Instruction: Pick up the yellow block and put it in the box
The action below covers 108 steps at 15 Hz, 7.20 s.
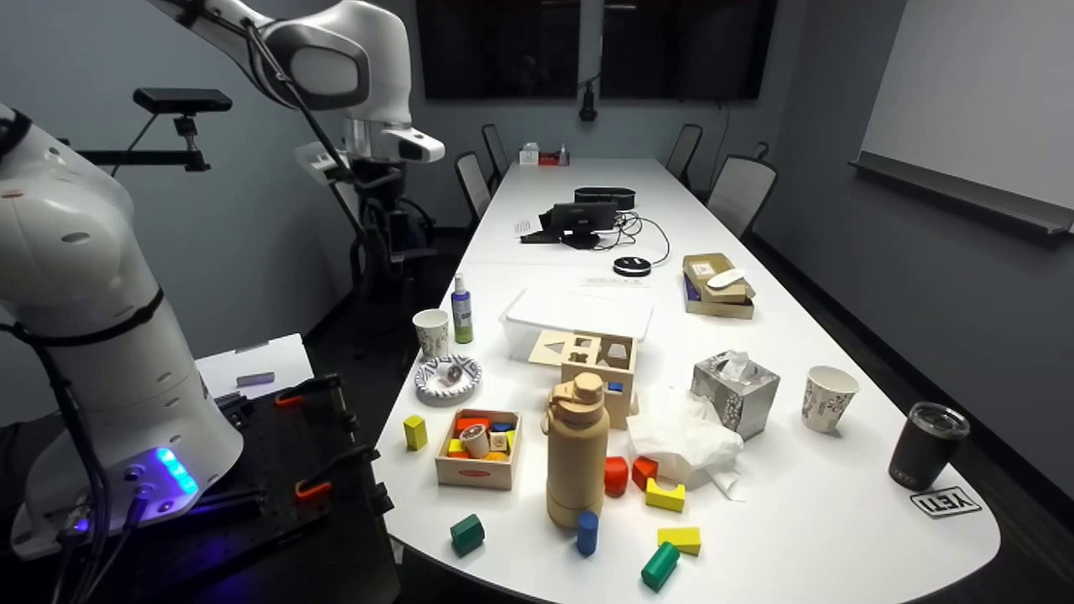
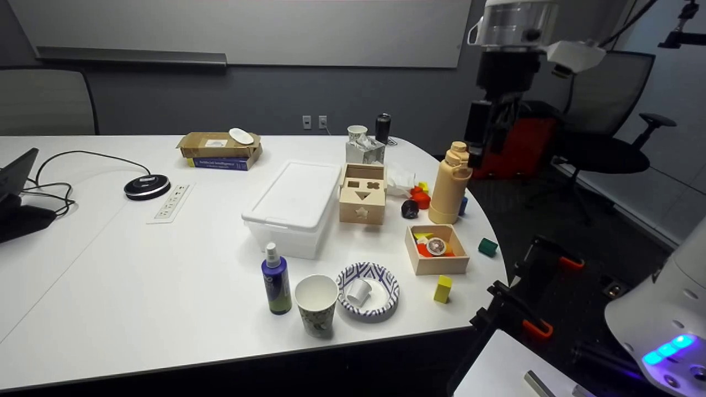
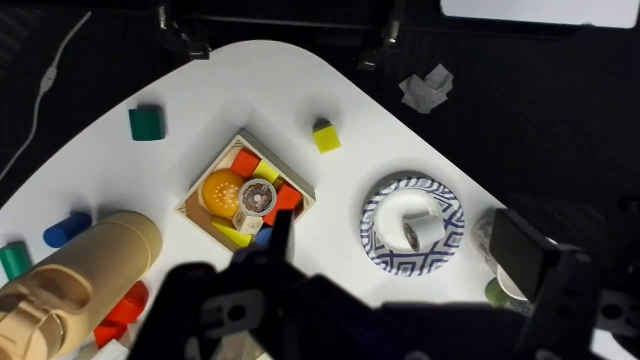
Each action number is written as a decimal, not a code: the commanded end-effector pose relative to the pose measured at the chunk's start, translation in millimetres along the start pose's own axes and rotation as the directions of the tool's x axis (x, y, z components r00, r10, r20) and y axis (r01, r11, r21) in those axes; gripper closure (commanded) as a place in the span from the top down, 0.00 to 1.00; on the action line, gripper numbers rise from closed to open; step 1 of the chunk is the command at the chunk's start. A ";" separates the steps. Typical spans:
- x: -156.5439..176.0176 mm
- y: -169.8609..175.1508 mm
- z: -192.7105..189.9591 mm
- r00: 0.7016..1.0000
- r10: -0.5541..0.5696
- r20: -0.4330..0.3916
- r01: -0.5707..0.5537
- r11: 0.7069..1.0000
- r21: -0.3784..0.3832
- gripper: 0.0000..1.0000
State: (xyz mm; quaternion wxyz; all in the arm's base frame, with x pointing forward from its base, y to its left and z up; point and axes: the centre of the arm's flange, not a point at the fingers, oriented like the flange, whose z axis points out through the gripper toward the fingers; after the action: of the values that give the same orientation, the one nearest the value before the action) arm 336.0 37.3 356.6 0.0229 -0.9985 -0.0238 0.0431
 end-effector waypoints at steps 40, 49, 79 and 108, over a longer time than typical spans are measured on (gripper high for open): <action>78.3 -11.9 316.9 0.871 -0.426 0.243 0.453 0.890 -0.062 1.00; 72.4 -1.3 333.2 0.875 -0.400 0.274 0.433 0.899 -0.069 1.00; 163.6 -28.9 147.8 0.976 -0.127 0.178 0.150 0.981 -0.126 0.08; 387.7 126.4 113.4 0.696 0.708 0.124 -0.718 0.684 0.127 0.08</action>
State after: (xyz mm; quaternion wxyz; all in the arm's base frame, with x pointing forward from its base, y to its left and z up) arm 703.7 -60.5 210.4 0.0815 -0.9349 0.3407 0.0576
